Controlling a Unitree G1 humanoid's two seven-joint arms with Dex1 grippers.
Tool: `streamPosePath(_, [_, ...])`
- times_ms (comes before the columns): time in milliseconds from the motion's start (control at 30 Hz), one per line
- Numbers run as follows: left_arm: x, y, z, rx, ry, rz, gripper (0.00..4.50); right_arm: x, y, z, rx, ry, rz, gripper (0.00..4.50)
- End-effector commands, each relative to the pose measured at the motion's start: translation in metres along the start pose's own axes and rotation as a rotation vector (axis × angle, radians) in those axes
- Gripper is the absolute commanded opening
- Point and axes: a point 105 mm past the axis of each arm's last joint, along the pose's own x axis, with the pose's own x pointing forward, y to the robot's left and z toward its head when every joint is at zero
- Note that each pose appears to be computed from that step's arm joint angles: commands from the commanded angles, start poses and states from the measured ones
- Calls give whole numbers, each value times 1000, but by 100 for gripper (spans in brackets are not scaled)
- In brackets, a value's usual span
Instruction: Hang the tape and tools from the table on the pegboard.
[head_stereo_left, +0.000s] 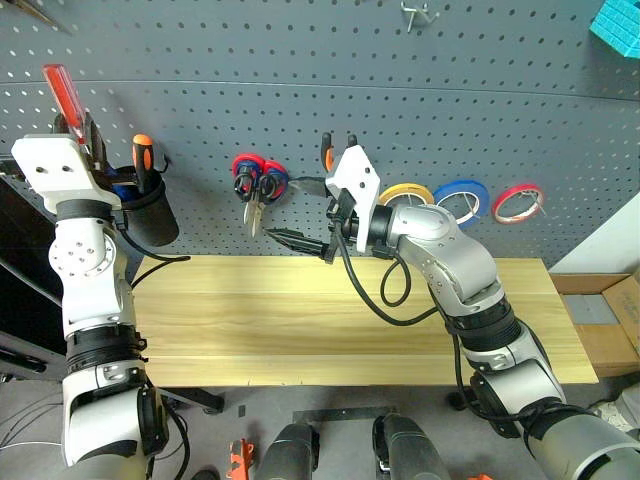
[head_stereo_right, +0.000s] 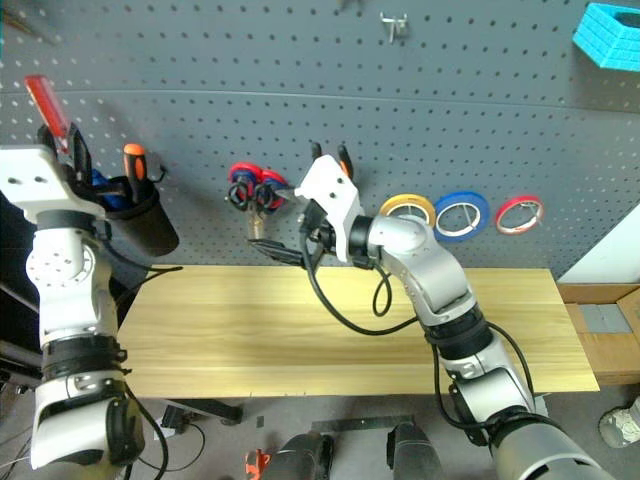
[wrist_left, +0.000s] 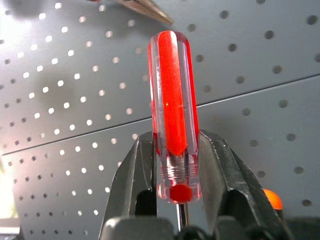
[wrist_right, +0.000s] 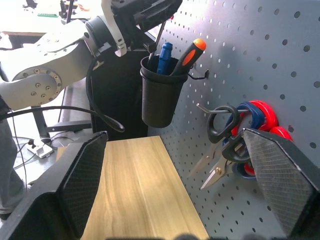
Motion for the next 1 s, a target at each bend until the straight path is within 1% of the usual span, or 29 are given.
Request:
streamPosePath(33, [4,3,11,3,-21,-30,154,-1,4,12,-37,-33,10,450])
streamPosePath(100, [3,4,11,-6,-18,-27,215,-1,4,11,-37,-27,9,450])
streamPosePath(167, [1,7,18,0,-47,-9,289,-2,4,10,-33,-26,12,450])
streamPosePath(200, [0,7,22,-18,-62,-3,316,-3,4,9,-27,-28,15,450])
streamPosePath(267, [-5,-7,30,-106,-48,-107,388,-9,6,9,-1,-36,33,450])
streamPosePath(367, [-22,-23,45,-291,-15,-250,388,-25,17,10,65,-72,116,450])
streamPosePath(500, [-51,-22,43,-445,81,-365,388,-48,32,8,158,-108,210,450])
streamPosePath(533, [-68,-32,44,-530,120,-466,388,-55,34,2,203,-108,209,450])
streamPosePath(567, [-85,-43,41,-572,174,-553,388,-62,32,-7,260,-107,189,450])
streamPosePath(600, [-100,-53,35,-571,240,-621,388,-68,31,-16,304,-98,162,450])
streamPosePath(667, [-124,-64,17,-503,343,-692,388,-77,30,-35,347,-55,118,450])
streamPosePath(767, [-142,-62,-9,-464,455,-648,388,-92,26,-73,399,48,-11,450])
streamPosePath(833, [-151,-59,-31,-427,520,-599,388,-110,17,-108,442,127,-164,450])
streamPosePath(867, [-156,-57,-41,-401,547,-577,388,-117,14,-121,456,155,-226,450])
streamPosePath(933, [-165,-53,-58,-342,591,-552,388,-132,5,-139,478,186,-344,450])
streamPosePath(1000, [-176,-53,-69,-392,634,-528,388,-151,-9,-157,484,225,-491,450])
